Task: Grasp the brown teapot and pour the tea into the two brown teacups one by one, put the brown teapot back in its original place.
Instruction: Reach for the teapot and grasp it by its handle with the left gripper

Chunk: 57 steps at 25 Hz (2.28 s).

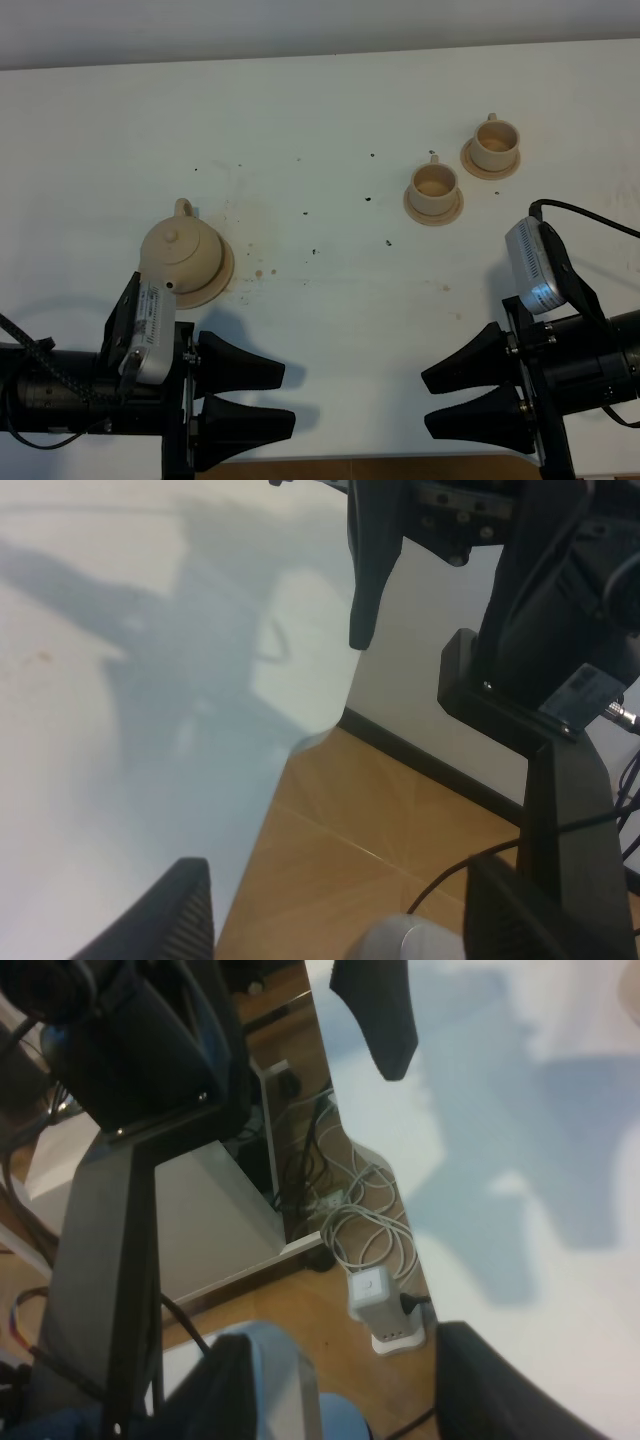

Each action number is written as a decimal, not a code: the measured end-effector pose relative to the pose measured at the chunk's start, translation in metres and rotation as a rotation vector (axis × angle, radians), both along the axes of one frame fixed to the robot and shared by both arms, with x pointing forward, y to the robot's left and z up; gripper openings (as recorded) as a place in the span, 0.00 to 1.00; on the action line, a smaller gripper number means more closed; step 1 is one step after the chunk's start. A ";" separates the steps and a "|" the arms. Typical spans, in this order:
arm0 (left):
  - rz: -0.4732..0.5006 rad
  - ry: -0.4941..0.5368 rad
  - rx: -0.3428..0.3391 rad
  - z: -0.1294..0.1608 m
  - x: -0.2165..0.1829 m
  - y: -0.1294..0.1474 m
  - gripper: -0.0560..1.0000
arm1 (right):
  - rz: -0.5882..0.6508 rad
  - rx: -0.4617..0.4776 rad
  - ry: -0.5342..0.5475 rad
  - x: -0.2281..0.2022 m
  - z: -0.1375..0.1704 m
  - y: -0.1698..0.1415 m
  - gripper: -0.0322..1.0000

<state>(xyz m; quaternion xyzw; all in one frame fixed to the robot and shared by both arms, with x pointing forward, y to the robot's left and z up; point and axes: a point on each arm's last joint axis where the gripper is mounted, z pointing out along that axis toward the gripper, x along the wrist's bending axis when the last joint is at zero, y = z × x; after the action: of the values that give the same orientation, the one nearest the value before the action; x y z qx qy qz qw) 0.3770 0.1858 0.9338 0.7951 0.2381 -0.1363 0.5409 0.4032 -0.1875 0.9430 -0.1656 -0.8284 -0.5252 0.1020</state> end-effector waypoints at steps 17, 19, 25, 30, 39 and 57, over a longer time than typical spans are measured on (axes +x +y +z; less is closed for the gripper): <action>0.000 0.000 -0.001 0.000 0.000 0.000 0.57 | 0.001 -0.002 0.003 0.000 0.000 0.000 0.45; 0.011 0.002 -0.009 0.001 0.001 0.000 0.57 | 0.001 -0.002 0.003 0.000 0.000 0.000 0.45; 0.042 -0.063 -0.032 0.015 0.024 -0.005 0.57 | -0.070 -0.041 -0.057 0.014 0.015 -0.001 0.45; 0.185 -0.041 0.030 0.036 0.065 -0.007 0.57 | -0.322 -0.140 -0.071 0.040 0.038 -0.009 0.45; 0.379 0.115 0.272 0.089 0.122 -0.002 0.57 | -0.649 -0.359 0.067 0.033 0.085 -0.034 0.45; 0.511 0.116 0.581 0.126 0.184 -0.008 0.57 | -1.056 -0.603 0.090 -0.093 0.096 -0.096 0.45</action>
<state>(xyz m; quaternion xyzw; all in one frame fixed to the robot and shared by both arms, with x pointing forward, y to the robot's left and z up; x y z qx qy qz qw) 0.5612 0.1775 1.0600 0.8210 0.4874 0.0311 0.2956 0.3103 -0.2831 1.0388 -0.5978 -0.7414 -0.2397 -0.1885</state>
